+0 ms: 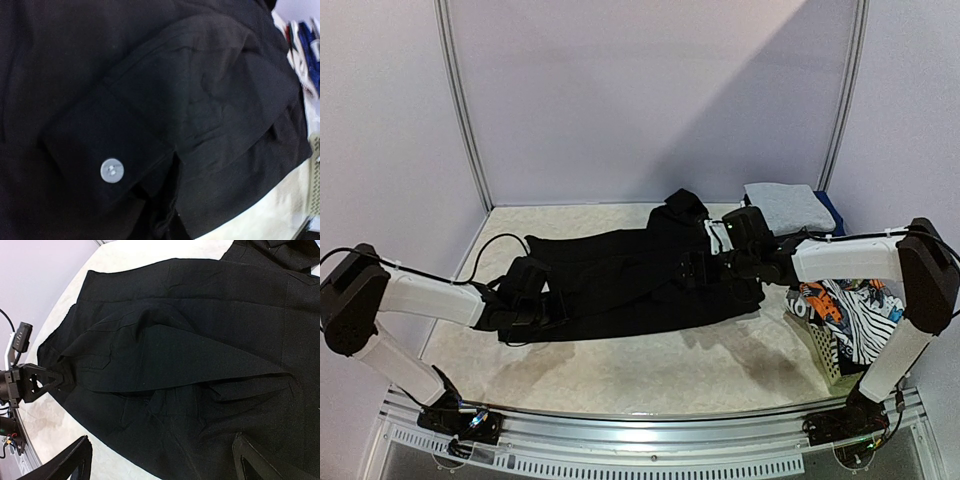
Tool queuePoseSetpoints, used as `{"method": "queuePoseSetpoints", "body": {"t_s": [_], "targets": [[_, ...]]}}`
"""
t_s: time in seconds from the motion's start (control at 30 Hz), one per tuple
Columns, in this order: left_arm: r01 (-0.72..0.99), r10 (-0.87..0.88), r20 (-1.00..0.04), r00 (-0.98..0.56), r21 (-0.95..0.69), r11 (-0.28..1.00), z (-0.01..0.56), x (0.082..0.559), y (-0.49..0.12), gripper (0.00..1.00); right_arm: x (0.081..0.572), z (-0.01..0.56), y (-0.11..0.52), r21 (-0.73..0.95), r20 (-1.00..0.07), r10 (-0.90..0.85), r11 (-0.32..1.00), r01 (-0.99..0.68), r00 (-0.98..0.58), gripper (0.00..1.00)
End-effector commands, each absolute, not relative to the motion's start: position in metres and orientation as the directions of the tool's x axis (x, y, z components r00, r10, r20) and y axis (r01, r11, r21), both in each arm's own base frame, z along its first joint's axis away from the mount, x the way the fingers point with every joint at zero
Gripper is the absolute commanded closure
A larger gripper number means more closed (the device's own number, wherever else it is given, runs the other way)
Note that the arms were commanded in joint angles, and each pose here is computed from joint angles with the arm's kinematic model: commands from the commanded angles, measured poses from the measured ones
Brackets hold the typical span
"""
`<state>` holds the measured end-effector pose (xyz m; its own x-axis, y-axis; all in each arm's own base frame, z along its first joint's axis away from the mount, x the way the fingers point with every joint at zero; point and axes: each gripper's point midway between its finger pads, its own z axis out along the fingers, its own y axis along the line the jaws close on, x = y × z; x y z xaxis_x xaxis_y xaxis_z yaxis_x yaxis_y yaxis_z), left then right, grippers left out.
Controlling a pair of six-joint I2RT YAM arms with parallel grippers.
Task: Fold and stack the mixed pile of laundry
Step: Adjust the 1/3-folded shirt at the center of the board.
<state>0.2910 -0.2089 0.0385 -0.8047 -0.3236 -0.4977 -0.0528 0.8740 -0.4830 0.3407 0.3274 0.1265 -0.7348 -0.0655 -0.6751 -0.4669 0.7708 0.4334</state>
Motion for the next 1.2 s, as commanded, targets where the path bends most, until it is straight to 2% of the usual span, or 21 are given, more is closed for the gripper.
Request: {"method": "queuePoseSetpoints", "body": {"t_s": [0.0,0.27,0.4,0.7,0.9,1.03,1.1,1.17], "targets": [[0.01,-0.28,-0.561,-0.779,-0.458,0.889,0.07,0.303,-0.213,1.0,0.336,0.126,0.319,0.412,-0.675,-0.081,0.783,-0.466,-0.733,0.01],[0.082,-0.019,-0.575,-0.818,-0.149,0.986,0.102,0.28,-0.172,1.0,0.339,0.12,0.312,0.397,-0.663,-0.064,0.814,-0.424,-0.746,0.01],[0.076,0.053,-0.527,-0.848,-0.023,0.997,0.095,0.264,-0.146,1.0,0.336,0.117,0.319,0.449,-0.641,-0.038,0.791,-0.415,-0.767,0.01],[0.043,0.065,-0.458,-0.886,0.059,0.997,0.04,0.254,-0.131,0.98,0.336,0.106,0.346,0.552,-0.581,-0.032,0.718,-0.424,-0.813,0.12],[0.032,0.082,-0.455,-0.887,0.118,0.993,0.033,0.261,-0.127,0.96,0.335,0.115,0.354,0.57,-0.587,-0.045,0.687,-0.452,-0.809,0.16],[0.007,0.084,-0.473,-0.877,0.162,0.987,0.038,0.262,-0.117,0.95,0.332,0.118,0.361,0.588,-0.581,-0.064,0.656,-0.473,-0.812,0.23],[-0.007,0.083,-0.488,-0.869,0.18,0.984,0.042,0.262,-0.111,0.91,0.332,0.121,0.364,0.594,-0.584,-0.068,0.644,-0.483,-0.809,0.26],[-0.015,0.086,-0.491,-0.867,0.197,0.98,0.044,0.262,-0.107,0.76,0.333,0.126,0.369,0.598,-0.589,-0.076,0.629,-0.497,-0.804,0.29]]}}
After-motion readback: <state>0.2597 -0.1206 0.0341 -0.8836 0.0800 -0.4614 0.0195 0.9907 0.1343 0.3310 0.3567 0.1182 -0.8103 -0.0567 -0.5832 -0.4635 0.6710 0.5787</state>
